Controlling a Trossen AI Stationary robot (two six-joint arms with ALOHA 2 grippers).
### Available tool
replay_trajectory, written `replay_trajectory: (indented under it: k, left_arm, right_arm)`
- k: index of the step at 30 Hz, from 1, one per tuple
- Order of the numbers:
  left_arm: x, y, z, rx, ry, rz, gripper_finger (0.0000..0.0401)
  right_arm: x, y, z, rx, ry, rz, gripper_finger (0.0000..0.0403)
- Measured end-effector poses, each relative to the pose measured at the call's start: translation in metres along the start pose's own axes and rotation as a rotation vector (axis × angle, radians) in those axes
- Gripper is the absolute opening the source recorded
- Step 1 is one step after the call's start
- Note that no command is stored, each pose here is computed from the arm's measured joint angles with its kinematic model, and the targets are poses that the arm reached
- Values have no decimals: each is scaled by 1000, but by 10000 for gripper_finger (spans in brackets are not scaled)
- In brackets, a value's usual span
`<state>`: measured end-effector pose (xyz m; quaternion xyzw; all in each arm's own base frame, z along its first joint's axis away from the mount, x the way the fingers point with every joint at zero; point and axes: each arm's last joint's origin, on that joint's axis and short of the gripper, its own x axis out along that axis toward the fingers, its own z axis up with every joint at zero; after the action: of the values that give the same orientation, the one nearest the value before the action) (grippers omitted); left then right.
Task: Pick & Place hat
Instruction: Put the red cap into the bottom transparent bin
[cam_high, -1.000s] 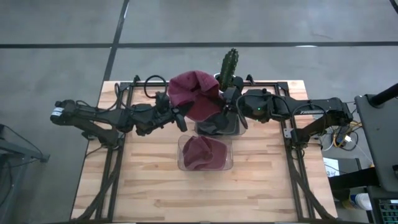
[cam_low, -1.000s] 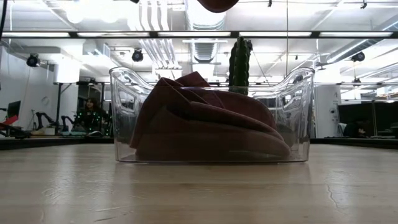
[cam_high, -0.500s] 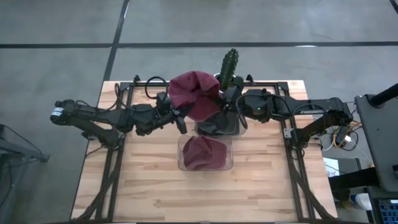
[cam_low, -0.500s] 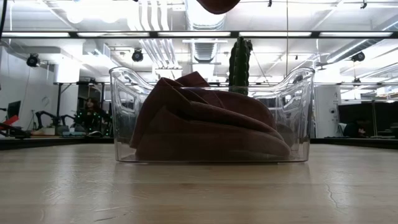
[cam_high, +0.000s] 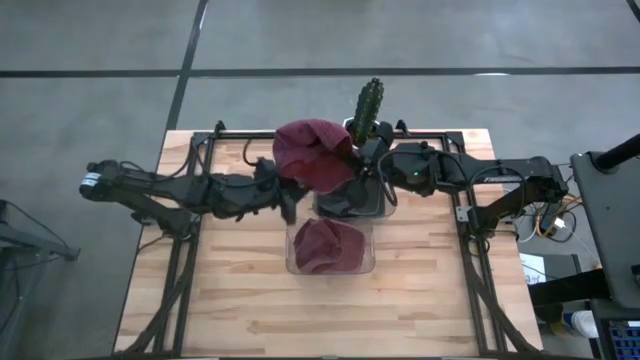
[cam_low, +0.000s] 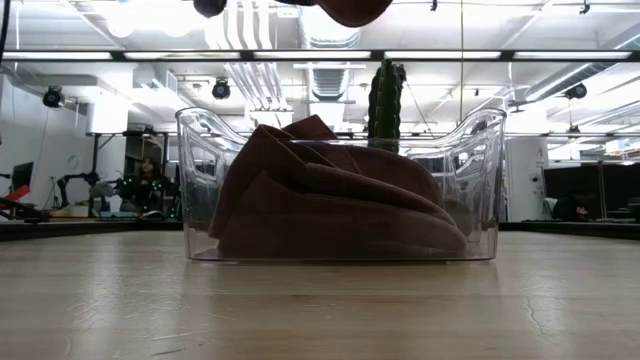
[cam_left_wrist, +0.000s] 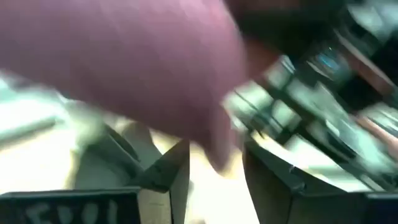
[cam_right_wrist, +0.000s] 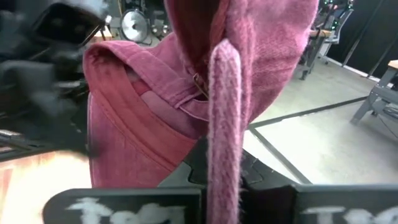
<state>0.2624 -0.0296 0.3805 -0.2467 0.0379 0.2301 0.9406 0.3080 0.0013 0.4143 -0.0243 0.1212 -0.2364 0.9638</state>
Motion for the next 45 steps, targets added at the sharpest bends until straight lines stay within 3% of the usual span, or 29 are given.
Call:
replay_trajectory:
  k: [6,11,15,18,23,31,36,45]
  left_arm:
    - [-15,1,-9,-55,277,-194,140]
    - [-35,9,-12,-9,384,-167,140]
    - [-53,24,-9,-15,385,-38,140]
    - [-64,33,-4,-13,346,37,140]
    - [-74,39,4,26,300,46,140]
    - [-79,41,7,70,288,27,140]
    - [-79,41,7,89,291,27,140]
    - [-79,42,6,102,304,36,140]
  right_arm:
    - [0,-1,-5,-11,52,0,12]
    - [-9,-4,-13,-5,155,66,12]
    - [-19,-5,-21,32,268,207,12]
    - [-23,-1,-25,48,336,379,12]
    - [-10,15,-35,18,414,626,12]
    - [31,38,-69,-49,549,820,12]
    - [59,45,-98,-64,676,839,12]
    - [91,48,-129,-53,776,827,12]
